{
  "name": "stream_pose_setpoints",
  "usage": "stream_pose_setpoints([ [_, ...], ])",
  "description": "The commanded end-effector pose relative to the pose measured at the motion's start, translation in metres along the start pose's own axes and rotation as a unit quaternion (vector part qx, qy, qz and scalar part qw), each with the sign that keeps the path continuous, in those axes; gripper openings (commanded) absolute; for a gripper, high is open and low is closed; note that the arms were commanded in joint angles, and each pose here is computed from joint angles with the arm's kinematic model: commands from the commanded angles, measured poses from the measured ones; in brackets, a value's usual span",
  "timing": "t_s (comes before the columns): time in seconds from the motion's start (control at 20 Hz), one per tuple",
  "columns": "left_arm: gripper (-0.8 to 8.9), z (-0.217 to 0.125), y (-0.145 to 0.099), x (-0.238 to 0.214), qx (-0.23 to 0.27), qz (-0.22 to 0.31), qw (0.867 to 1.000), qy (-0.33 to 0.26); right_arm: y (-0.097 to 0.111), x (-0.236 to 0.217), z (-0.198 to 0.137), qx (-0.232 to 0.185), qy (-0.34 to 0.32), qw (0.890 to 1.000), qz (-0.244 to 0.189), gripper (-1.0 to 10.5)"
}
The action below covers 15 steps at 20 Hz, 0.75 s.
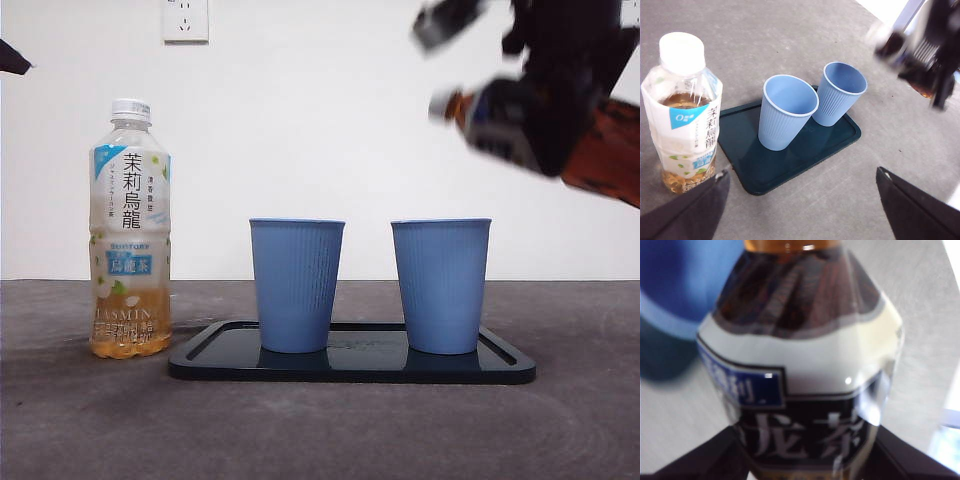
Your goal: Pour the drink into the cup
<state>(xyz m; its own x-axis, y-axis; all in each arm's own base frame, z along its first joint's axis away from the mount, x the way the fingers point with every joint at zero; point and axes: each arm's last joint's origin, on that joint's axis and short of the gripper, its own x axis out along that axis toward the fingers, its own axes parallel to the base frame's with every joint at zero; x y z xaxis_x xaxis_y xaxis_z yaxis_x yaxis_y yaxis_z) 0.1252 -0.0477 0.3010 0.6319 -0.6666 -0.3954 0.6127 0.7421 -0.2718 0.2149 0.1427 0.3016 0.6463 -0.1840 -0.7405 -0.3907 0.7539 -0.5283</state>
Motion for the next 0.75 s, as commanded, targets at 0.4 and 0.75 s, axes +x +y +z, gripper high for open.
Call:
stream_pose_setpoints([
  [0.4,4.68,0.003,-0.001,0.000,0.012,-0.003,1.000,-0.005,-0.052,-0.032,-0.046,0.289,-0.307,0.906,0.042,2.1],
  [0.75,4.68,0.003,-0.001,0.000,0.012,-0.003,1.000,-0.005,-0.013,0.043,-0.089,0.337,-0.397,0.851,0.072,2.1],
])
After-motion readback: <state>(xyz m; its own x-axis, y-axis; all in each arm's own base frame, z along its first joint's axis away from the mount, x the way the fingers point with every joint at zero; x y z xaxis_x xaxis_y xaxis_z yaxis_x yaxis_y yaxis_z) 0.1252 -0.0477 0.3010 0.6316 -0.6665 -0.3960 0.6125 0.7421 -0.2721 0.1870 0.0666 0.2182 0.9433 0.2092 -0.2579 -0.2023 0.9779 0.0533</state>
